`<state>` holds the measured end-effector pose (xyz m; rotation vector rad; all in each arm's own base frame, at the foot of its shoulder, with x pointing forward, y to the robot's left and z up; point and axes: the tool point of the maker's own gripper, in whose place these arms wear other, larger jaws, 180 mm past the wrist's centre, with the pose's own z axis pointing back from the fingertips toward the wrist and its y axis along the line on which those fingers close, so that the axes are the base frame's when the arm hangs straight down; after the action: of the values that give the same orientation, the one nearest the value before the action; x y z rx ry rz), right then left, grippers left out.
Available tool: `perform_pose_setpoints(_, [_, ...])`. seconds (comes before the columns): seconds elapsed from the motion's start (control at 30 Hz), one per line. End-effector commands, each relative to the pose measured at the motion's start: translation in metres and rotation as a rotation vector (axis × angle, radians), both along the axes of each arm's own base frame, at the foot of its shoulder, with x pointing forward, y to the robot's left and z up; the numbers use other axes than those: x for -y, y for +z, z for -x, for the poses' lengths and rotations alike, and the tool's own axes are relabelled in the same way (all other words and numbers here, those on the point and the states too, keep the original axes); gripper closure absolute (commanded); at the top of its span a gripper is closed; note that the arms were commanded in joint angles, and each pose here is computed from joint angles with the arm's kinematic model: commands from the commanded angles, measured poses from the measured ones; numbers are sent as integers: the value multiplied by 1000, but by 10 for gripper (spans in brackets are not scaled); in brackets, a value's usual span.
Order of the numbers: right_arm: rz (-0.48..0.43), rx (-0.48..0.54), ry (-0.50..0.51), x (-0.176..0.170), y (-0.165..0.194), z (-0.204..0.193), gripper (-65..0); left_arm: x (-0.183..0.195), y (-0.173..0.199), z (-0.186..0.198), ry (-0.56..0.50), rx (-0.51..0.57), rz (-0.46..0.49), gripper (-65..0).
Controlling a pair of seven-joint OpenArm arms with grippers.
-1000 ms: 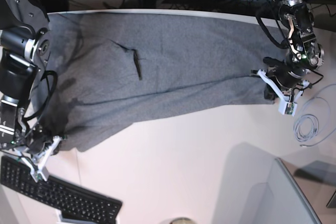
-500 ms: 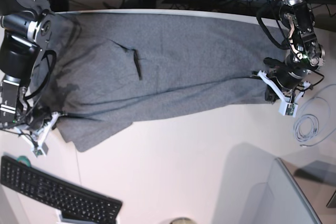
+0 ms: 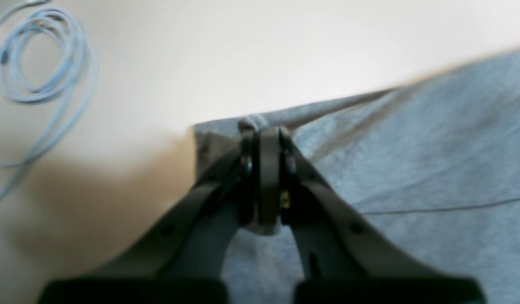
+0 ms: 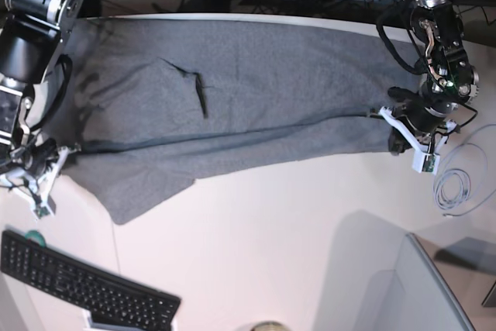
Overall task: Layout the t-shirt on the table in an organized manner, then fold the t-shirt properly
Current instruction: 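Pull the folded edge taut between both grippers, then move the right gripper to the folded shirt's end and smooth the edge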
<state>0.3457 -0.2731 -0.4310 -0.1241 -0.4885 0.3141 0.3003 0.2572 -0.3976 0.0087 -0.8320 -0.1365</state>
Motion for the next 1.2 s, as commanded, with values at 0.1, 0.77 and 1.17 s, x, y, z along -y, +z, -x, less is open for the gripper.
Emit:
perform_pose_setpoints(0.1, [27,30,-2,0,12,5,-8,-14,16,-6,31,57,4,0])
perform_pose_setpoints(0.77, [73,-86,-9,-8,-7,66,-8,-29,27,-2,70,86,-12,0])
perform_pose_setpoints(1.17, [79,-103,-10,-24,-5,86,-8,-29,25,0,69,78,-15,0])
